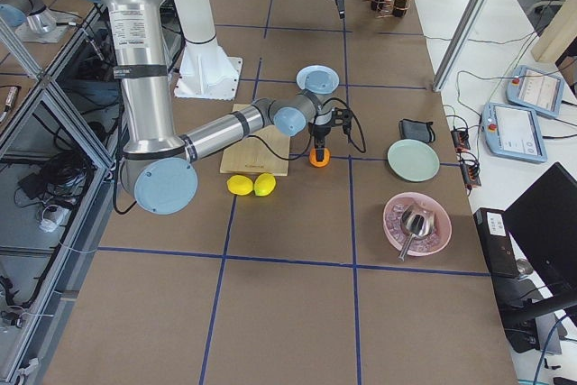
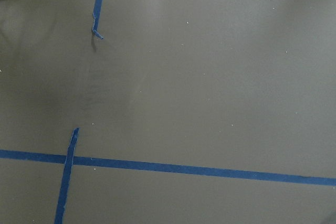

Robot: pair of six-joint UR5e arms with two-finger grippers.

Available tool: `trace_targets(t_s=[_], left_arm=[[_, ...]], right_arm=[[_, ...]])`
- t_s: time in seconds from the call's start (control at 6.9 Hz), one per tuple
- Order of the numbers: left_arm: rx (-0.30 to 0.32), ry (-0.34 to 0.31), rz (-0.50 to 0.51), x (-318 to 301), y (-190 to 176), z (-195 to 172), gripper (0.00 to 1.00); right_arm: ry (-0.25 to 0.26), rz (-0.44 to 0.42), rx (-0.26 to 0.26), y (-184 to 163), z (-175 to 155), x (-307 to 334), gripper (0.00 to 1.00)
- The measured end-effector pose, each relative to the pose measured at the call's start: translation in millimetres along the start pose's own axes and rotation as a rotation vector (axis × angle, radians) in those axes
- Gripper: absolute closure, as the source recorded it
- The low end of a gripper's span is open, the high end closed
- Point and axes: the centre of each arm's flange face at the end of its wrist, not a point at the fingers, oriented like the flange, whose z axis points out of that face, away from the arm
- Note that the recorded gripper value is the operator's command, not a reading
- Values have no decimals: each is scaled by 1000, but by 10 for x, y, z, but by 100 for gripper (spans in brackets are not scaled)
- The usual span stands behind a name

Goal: Pick orange to plate
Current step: 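Close the right gripper on the orange tangerine and lift it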

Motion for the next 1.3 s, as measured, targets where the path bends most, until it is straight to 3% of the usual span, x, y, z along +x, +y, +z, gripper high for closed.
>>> trace_targets(t_s=[1.3], left_arm=[[1, 2, 0, -115, 79, -77, 0]], right_arm=[[28, -23, -52, -58, 438, -202, 0]])
